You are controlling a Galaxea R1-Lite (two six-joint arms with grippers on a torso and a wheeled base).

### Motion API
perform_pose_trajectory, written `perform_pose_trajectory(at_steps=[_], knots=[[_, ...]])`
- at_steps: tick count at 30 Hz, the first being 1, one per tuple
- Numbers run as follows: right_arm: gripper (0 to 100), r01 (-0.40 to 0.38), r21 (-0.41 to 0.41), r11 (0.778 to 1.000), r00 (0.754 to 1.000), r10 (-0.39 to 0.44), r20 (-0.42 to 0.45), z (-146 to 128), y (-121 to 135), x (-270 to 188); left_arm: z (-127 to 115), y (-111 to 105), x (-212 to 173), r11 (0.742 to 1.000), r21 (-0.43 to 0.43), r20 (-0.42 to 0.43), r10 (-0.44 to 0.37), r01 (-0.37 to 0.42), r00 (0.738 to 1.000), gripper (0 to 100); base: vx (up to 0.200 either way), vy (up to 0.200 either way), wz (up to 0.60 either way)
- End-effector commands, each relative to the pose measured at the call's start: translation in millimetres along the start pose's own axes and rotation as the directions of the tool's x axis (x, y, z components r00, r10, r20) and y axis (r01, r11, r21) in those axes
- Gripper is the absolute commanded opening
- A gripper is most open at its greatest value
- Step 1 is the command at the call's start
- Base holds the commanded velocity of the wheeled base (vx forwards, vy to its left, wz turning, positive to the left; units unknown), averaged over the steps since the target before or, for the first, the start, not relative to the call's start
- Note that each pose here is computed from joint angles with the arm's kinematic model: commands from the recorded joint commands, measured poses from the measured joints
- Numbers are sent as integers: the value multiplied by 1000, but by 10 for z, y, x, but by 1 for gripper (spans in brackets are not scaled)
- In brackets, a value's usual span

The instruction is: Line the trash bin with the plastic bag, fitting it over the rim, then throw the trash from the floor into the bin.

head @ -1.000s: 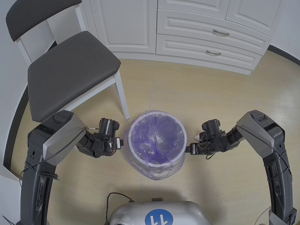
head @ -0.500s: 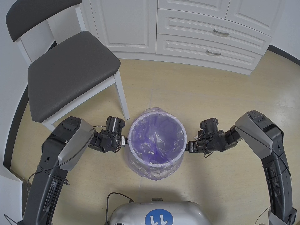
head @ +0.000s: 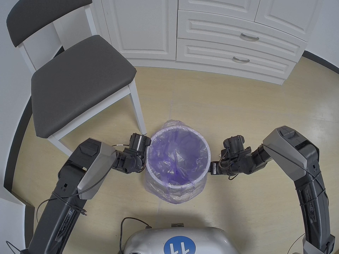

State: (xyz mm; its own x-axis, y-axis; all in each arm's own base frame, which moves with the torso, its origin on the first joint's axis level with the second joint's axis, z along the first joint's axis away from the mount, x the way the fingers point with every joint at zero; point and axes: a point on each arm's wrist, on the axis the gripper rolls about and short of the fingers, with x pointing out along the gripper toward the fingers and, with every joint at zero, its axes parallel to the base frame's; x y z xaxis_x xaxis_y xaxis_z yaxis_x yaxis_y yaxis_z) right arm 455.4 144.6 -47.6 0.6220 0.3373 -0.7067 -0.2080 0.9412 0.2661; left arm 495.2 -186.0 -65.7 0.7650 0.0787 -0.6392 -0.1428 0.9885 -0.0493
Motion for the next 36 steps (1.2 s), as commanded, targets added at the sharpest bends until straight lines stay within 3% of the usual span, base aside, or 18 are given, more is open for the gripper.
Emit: perform_pose_trajectory(at_steps=[1, 5, 12, 22, 30, 36], knots=[[100, -11, -11, 1000, 1000, 11, -11, -38, 89, -9, -50, 19, 18, 1000, -2, -4, 30, -30, 1000, 100, 0, 0, 0], [100, -12, -11, 1000, 1000, 12, -10, -40, 87, -5, 61, 153, -75, 997, -53, -4, 62, -62, 998, 100, 0, 0, 0], [100, -14, -12, 1000, 1000, 14, 0, -38, 88, -4, 112, 307, -415, 994, -69, -31, 80, -82, 996, 100, 0, 0, 0], [100, -21, -35, 999, 999, 22, 43, -93, 188, 3, 42, 375, -945, 999, -34, 12, 31, -31, 999, 100, 0, 0, 0], [100, -10, -49, 999, 998, 14, 67, -144, 223, -14, -156, 443, -1029, 1000, -21, 19, 20, -19, 1000, 100, 0, 0, 0], [100, -25, -66, 998, 992, 33, 121, -26, 264, -337, -137, 487, -1170, 1000, -25, 26, 14, -13, 1000, 100, 0, 0, 0]])
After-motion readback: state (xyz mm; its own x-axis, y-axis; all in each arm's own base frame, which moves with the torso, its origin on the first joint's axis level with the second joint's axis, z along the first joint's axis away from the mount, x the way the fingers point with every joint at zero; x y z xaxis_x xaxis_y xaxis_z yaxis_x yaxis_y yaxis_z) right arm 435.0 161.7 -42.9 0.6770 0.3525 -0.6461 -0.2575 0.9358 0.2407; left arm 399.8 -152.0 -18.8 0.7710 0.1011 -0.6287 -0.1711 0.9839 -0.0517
